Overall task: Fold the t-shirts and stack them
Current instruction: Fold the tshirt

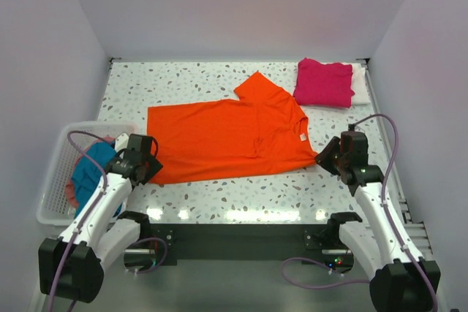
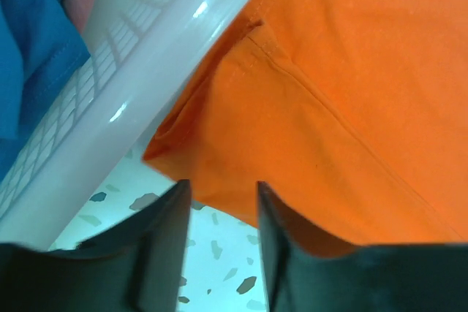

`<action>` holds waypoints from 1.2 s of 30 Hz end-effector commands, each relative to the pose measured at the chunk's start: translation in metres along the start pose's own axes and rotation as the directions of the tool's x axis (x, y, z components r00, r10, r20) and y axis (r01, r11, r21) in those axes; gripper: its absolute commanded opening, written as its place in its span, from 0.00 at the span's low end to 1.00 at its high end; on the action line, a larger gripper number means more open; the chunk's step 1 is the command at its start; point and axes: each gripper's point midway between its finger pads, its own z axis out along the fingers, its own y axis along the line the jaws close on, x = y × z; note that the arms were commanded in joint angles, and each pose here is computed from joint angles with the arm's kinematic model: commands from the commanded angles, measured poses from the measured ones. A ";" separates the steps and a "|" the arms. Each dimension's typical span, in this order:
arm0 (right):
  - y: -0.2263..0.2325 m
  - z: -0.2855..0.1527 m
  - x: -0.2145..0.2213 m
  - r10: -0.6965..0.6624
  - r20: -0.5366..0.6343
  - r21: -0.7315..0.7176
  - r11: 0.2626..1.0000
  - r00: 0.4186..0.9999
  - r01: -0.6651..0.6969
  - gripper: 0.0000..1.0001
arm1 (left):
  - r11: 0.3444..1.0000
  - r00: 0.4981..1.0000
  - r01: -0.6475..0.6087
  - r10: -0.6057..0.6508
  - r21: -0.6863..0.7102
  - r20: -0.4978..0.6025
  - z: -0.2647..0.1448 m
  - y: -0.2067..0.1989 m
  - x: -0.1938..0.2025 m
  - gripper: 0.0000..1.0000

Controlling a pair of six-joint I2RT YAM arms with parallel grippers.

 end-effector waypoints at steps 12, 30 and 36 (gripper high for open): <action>0.068 0.010 -0.072 -0.164 0.104 -0.121 0.977 0.981 0.176 0.69 | 0.976 0.972 -0.110 0.065 0.188 0.226 -0.034 -0.101 -0.100 0.68; 0.206 0.186 -0.185 -0.454 0.169 -0.102 0.875 0.875 0.473 0.47 | 0.962 0.941 -0.194 0.238 -0.191 0.242 0.106 -0.170 -0.194 0.52; 0.219 0.223 -0.190 -0.517 0.150 -0.095 0.841 0.843 0.532 0.47 | 0.963 0.958 -0.163 0.207 -0.217 0.199 0.138 -0.162 -0.194 0.50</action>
